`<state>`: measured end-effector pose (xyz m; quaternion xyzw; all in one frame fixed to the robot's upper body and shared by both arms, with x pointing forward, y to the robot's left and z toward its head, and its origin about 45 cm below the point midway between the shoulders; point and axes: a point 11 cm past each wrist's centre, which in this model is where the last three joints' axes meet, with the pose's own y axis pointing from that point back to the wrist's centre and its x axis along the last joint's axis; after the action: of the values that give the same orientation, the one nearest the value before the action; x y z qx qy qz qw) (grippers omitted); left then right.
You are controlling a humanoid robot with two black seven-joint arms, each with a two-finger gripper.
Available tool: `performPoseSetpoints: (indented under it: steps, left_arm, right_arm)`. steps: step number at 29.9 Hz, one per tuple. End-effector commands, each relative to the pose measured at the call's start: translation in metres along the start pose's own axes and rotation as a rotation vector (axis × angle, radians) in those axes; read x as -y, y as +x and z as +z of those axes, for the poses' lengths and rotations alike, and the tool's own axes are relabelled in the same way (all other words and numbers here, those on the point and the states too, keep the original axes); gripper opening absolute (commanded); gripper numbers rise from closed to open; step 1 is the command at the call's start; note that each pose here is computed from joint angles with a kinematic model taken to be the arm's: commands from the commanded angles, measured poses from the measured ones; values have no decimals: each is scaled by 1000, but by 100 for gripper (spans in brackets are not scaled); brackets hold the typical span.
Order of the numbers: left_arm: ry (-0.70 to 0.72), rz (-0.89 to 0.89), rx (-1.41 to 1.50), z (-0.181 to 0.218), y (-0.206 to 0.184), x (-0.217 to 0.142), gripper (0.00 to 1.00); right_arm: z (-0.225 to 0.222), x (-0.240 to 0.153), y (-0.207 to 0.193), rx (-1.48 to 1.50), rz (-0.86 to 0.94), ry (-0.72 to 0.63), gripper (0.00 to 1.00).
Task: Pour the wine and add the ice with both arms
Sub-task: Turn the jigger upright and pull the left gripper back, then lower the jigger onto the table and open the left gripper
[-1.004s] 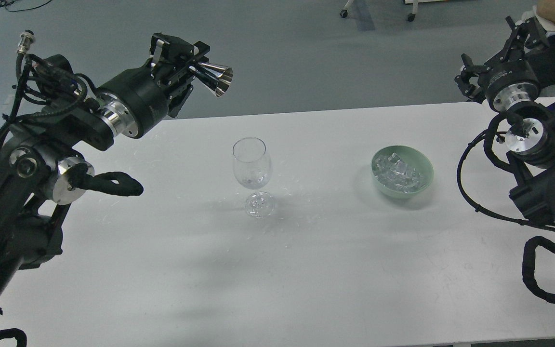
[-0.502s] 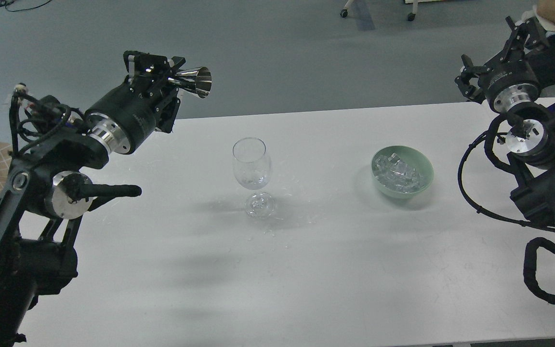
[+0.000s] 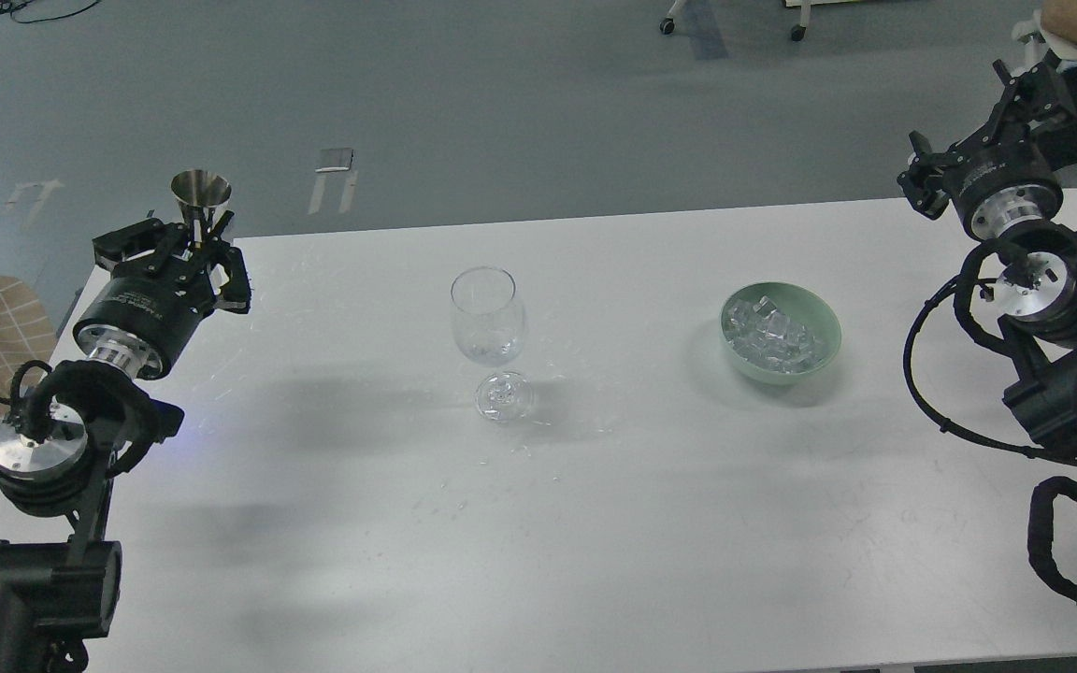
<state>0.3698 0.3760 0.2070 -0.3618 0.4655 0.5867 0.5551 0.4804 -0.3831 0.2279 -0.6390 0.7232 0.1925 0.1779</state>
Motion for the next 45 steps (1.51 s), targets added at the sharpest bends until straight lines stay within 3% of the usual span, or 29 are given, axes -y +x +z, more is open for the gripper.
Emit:
performPoseSetpoints:
  steps: [1, 9, 18, 24, 29, 45]
  left_arm:
    - [-43, 96, -94, 8, 40, 5, 8]
    - [-123, 121, -242, 19, 55, 37, 8]
    - [-189, 194, -266, 23, 89, 44, 11]
    - [-194, 198, -269, 26, 87, 48, 21]
    - [-191, 192, -270, 27, 79, 54, 43]
    - [-188, 182, -257, 30, 73, 58, 48]
  right_arm:
    - [-1, -3, 9, -10, 14, -1, 100]
    - [0, -6, 17, -18, 28, -6, 100]
    - [0, -6, 17, -18, 28, -6, 100]
    - [1, -6, 16, -18, 25, -6, 100]
    - [1, -6, 16, -17, 24, -5, 100]
    - [1, -6, 11, -28, 3, -8, 100]
